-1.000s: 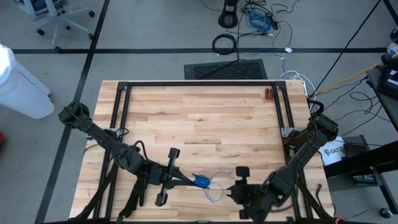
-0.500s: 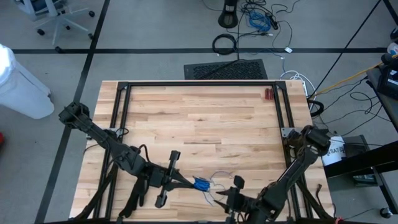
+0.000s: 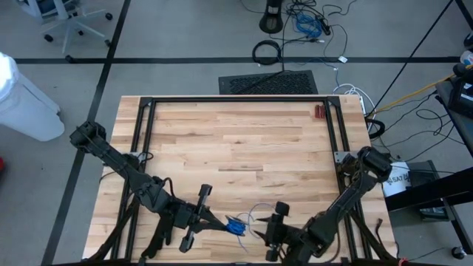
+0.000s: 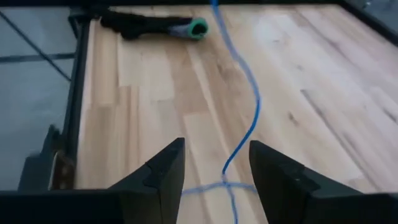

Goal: Coil cords
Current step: Coil the blue wire onto the black spool

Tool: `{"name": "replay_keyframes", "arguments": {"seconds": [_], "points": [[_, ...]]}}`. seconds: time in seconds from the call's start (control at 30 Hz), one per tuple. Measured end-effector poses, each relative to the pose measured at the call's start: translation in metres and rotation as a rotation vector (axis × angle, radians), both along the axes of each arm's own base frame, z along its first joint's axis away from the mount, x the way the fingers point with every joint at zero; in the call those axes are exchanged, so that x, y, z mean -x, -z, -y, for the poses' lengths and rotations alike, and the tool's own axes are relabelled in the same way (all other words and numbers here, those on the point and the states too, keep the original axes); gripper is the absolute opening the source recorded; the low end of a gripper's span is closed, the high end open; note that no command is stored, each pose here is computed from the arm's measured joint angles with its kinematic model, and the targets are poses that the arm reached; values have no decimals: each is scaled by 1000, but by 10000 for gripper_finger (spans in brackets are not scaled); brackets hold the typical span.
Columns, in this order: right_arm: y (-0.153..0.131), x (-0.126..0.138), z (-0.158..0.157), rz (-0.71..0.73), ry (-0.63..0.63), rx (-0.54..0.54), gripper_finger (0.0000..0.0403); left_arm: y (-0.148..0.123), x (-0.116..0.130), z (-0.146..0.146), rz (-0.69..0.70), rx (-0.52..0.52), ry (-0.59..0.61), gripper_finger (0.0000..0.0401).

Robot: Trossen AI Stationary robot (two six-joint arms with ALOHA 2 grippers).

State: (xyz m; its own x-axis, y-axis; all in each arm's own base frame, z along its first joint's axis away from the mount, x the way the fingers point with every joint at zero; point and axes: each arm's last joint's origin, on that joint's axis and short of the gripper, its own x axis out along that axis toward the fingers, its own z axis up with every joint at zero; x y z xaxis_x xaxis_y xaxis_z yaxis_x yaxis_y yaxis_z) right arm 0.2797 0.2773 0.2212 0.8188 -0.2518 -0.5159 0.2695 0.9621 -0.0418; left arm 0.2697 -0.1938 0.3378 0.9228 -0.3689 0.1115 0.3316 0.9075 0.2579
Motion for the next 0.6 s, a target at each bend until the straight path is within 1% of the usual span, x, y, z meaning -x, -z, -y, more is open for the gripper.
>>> {"name": "replay_keyframes", "arguments": {"seconds": [0.1,0.27,0.6], "points": [[-1,-6,4,-1,-11,16,165,0,0,0,0,-1,0,0],[0,-14,10,-42,-43,25,165,2,0,0,-15,-12,0,0],[8,-25,24,-68,10,59,161,2,2,3,-16,-17,10,0]]}}
